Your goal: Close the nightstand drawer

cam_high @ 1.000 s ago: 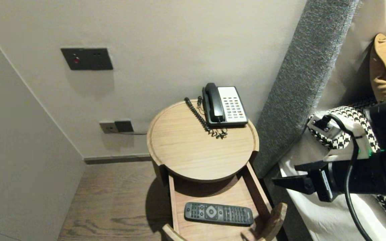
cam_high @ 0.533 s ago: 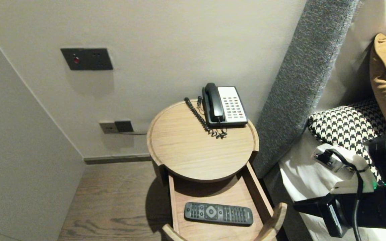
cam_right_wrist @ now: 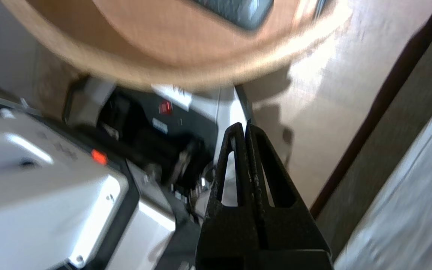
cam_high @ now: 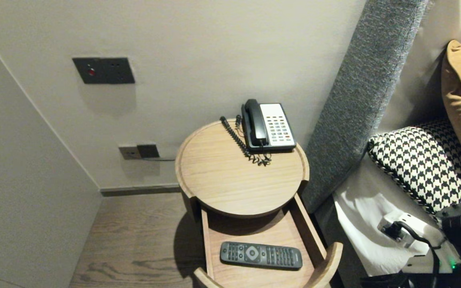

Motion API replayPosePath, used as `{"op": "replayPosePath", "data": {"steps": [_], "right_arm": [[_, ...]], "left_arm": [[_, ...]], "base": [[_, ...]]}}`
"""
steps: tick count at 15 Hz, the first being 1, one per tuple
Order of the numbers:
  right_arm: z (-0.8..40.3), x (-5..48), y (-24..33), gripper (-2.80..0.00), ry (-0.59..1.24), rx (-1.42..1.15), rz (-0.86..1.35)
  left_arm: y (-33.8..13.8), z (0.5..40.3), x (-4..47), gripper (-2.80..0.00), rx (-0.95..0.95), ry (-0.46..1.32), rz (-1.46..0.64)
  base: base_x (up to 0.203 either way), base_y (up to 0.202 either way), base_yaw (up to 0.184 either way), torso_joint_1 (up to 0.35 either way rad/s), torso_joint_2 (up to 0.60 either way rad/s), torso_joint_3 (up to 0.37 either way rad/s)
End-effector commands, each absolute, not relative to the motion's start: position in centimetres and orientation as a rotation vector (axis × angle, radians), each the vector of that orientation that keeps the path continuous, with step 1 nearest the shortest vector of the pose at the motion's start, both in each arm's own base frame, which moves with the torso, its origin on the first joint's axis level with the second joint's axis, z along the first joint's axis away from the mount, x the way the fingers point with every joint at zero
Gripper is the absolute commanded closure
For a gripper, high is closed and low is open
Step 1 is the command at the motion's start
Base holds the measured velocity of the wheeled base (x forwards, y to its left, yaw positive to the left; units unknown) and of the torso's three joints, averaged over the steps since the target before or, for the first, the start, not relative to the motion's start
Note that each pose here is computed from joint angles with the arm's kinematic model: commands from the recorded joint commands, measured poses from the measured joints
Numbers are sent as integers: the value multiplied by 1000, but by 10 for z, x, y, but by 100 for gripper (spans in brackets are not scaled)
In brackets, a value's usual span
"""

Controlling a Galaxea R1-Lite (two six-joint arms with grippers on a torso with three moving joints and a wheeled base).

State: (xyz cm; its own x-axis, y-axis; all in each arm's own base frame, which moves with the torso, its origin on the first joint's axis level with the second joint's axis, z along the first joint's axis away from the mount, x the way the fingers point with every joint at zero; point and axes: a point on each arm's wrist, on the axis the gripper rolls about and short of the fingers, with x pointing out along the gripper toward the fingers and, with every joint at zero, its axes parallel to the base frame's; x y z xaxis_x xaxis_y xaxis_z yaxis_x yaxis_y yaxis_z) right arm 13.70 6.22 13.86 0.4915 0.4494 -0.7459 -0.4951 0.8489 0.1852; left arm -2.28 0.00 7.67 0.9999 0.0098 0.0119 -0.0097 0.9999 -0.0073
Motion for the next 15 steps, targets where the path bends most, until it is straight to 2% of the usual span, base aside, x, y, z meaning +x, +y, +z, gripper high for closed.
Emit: {"op": "replayPosePath", "data": {"steps": [1,9,15], "right_arm": [[129,132,60,0,928,-61,572],[99,141,64,0,916,-69,574],[91,149,67,0,961,-73,568]], "left_arm": [[0,77,-23,0,-8,-12,12],[0,77,-23,0,-8,-12,11],[0,77,-23,0,-8,-12,12]], "base": [[0,0,0,0,0,0],[0,0,0,0,0,0],[0,0,0,0,0,0]]}}
